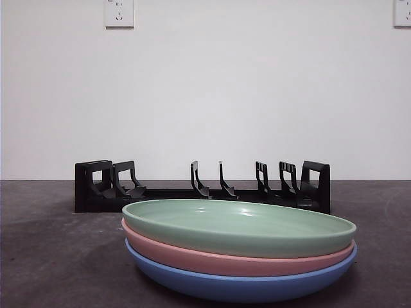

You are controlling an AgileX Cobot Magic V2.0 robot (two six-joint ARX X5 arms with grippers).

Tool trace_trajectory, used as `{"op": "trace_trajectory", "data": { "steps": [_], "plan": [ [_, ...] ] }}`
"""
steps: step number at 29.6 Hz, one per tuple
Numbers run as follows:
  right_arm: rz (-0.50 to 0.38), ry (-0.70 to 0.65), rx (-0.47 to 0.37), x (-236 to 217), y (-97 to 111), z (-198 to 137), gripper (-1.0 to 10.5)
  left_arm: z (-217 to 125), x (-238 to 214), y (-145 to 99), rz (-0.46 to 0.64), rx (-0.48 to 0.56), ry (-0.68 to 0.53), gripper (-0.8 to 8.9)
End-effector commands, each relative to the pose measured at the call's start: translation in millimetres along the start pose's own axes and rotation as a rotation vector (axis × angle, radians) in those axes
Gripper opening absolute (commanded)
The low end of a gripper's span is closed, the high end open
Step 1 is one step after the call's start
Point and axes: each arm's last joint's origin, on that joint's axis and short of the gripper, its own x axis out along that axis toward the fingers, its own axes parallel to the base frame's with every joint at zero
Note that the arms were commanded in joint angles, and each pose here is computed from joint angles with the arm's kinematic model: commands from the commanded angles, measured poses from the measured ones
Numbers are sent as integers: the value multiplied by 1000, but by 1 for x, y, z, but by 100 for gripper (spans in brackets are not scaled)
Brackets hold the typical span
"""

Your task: Place the plate

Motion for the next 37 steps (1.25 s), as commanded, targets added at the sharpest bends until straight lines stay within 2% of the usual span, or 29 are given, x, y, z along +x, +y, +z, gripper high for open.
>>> {"op": "trace_trajectory", "data": {
  "steps": [1, 5, 7, 8, 9, 10, 11, 14, 29, 32, 37],
  "plan": [
    [40, -61, 44, -13, -5, -4, 436, 4, -3, -2, -5, -2, -16, 405],
    [48, -106, 51, -22, -10, -9, 436, 3, -3, -1, 10, 2, -17, 404],
    [35, -114, 49, -22, -11, -10, 423, 3, -3, -1, 24, 7, -16, 361],
    [34, -113, 48, -22, -11, -10, 363, 3, -3, -1, 26, 16, -12, 275],
    [35, -110, 48, -22, -11, -10, 178, 2, -3, -1, 27, 25, -7, 102],
    [35, -110, 48, -22, -11, -10, 19, 2, -3, 0, 27, 33, -5, -17],
    [34, -111, 47, -22, -11, -10, 8, 2, -3, -1, 27, 35, -6, 24],
    [9, -125, 48, -22, -12, -9, 23, 2, -3, -1, 27, 21, -7, 15],
    [15, -134, 50, -23, -11, -8, 23, 3, -3, -1, 25, 11, -14, 15],
    [15, -134, 50, -23, -11, -8, 23, 1, -4, 1, 49, 1, -24, 15],
    [15, -134, 50, -23, -11, -8, 23, -7, 1, 10, 153, -71, -38, 15]
  ]
}}
